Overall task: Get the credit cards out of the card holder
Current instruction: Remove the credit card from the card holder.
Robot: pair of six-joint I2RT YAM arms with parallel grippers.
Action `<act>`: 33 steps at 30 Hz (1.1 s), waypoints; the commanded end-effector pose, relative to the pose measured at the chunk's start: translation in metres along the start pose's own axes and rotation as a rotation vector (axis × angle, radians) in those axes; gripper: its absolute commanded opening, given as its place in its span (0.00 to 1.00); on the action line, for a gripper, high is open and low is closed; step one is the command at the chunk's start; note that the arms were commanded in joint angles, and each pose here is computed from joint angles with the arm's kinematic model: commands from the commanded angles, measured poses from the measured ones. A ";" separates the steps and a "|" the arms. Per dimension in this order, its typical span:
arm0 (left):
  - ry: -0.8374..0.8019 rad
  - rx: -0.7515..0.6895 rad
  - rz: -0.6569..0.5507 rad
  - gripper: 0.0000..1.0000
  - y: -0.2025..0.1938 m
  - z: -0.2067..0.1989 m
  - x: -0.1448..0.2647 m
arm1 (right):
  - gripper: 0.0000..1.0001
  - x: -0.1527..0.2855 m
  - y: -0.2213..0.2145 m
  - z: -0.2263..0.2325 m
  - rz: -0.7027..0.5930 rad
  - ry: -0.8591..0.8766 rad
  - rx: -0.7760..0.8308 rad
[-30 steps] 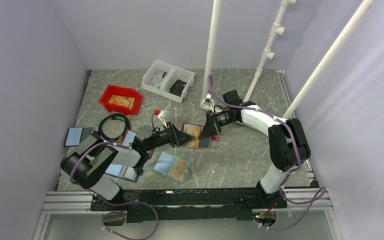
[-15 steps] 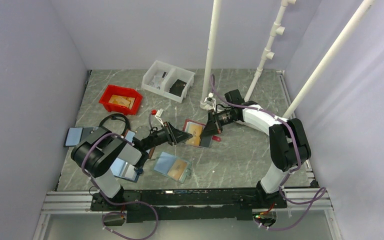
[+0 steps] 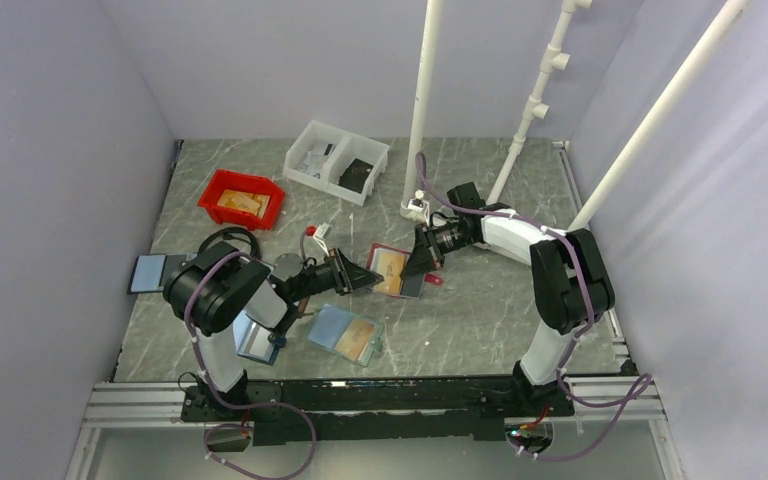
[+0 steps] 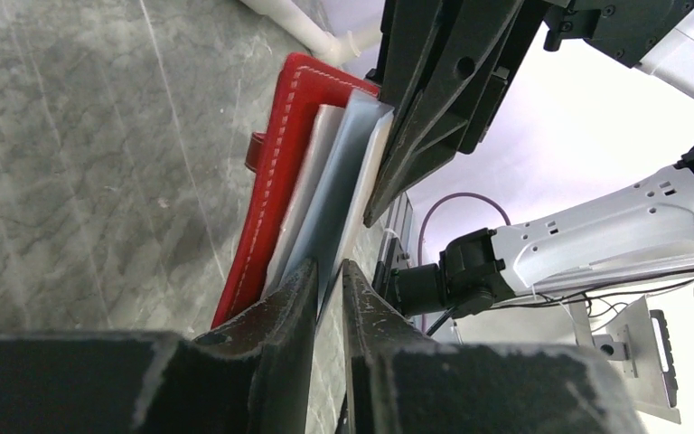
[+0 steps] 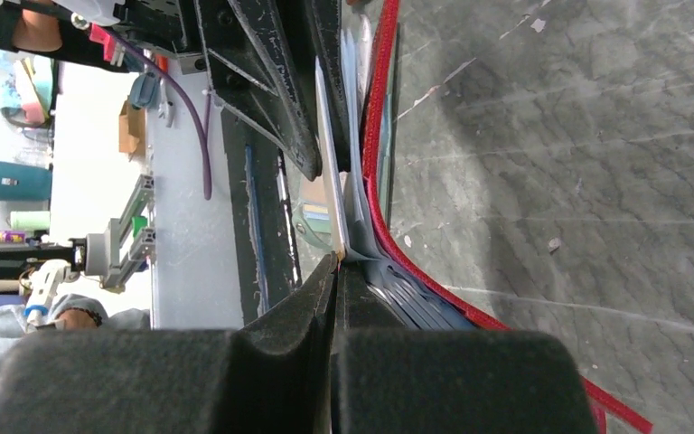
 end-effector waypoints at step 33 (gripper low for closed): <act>-0.156 -0.055 0.024 0.00 0.006 -0.025 -0.018 | 0.23 0.002 0.007 0.004 -0.050 0.121 -0.051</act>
Point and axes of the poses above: each gripper's point midway between its finger pads, its own x axis back along the fingers, its own z axis along the line the jaws close on, y = z × x, the point moved 4 cm from there along x, back along the fingers, and after that the axes turned 7 degrees about -x, right-handed, at the moved point
